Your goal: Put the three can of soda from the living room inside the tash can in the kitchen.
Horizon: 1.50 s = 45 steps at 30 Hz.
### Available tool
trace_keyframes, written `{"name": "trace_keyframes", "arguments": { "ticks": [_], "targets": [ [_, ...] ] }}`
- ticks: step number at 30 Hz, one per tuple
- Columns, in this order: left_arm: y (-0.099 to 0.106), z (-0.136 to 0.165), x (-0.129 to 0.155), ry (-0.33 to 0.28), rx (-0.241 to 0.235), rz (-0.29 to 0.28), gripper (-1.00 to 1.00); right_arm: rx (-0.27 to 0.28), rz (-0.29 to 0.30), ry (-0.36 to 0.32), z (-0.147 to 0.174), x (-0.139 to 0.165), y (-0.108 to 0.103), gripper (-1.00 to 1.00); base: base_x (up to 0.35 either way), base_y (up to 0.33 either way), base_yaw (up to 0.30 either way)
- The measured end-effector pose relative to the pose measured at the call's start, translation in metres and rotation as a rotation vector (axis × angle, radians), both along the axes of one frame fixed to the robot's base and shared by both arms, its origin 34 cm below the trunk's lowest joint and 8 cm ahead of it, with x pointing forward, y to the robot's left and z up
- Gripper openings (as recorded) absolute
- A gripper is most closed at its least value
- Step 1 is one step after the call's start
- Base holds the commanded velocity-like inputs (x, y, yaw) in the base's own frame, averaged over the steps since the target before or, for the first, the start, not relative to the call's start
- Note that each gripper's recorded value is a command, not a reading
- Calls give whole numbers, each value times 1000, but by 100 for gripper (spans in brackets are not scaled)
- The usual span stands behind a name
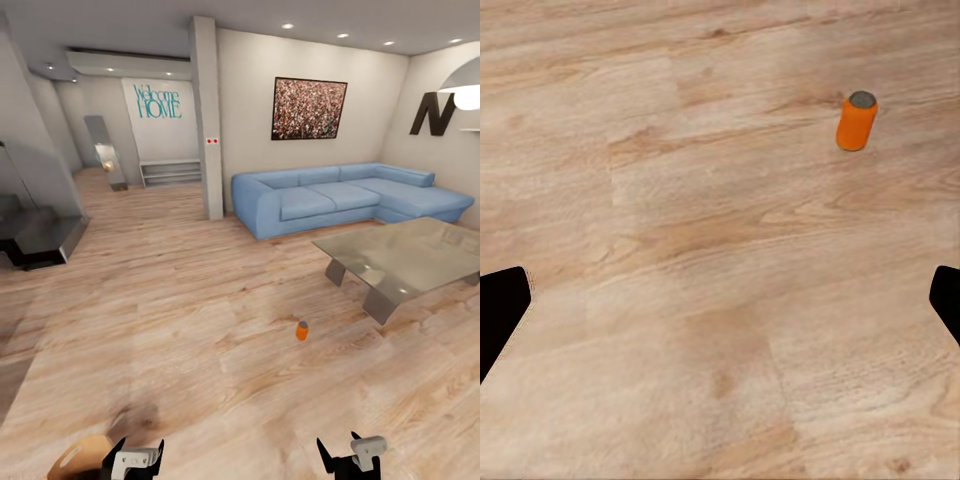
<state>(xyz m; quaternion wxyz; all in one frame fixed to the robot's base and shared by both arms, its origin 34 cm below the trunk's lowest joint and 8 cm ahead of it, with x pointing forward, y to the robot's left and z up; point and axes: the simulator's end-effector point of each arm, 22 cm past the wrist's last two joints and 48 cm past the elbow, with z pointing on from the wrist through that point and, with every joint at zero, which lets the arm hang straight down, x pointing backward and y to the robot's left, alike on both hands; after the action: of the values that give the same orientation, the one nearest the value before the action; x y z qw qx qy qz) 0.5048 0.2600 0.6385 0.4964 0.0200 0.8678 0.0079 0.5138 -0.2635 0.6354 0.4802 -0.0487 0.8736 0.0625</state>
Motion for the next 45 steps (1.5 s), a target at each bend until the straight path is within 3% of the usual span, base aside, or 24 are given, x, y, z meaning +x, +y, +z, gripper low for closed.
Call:
{"name": "trace_keyframes", "arguments": {
  "ticks": [45],
  "targets": [
    [0,9,4,-24,0,0,100,0,4,-24,9,4,1,100,2,157,249]
  ]
}}
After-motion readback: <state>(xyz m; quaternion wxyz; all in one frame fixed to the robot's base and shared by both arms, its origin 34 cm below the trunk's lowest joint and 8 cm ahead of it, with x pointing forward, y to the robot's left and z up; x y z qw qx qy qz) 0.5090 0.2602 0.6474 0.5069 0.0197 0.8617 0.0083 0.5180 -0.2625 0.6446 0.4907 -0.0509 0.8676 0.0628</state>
